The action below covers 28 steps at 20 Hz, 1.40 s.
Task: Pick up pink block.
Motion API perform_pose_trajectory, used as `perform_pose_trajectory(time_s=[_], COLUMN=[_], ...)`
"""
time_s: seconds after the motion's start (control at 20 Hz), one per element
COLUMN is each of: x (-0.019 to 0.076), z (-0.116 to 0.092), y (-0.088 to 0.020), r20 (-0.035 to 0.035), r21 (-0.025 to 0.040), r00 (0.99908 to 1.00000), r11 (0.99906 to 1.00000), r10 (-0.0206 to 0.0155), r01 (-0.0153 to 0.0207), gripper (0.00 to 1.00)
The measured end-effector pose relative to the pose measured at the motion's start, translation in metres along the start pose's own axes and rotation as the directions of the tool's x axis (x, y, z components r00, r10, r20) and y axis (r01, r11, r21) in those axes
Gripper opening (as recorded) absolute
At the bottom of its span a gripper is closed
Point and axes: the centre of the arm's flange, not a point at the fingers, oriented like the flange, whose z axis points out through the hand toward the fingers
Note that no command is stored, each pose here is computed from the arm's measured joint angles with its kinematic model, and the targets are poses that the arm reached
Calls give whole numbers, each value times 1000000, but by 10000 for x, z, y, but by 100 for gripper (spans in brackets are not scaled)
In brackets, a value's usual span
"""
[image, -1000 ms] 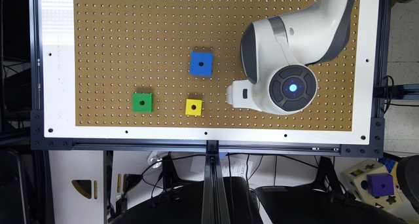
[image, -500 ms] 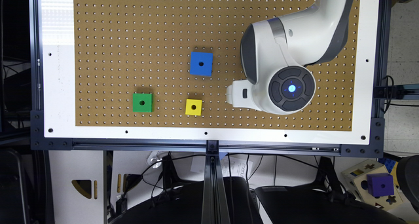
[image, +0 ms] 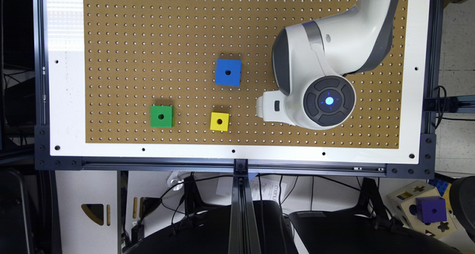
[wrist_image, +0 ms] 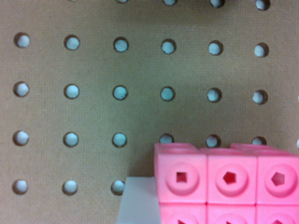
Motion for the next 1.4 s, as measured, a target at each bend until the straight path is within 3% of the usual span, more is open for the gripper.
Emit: perform_pose_trajectory(time_s=[0.6,0.85,0.95,1.15,1.4], x=[9,13,15,11,-3], z=[-27,-50,-157,-429,-733], y=[10,6,-5,-21,-32], r20=[385,-1239,-3402,-4221,-7719], r21=[-3603,-2051,-1999,-9402,-13710], r00=[999997,999996,999993,999990,999964], r11=[999991,999995,999996,999954,999900], r10=[2207,2352,1814,1612,3423], r01=[-2206,-2355,-1821,-1651,-3529], gripper=[0,0,0,0,0])
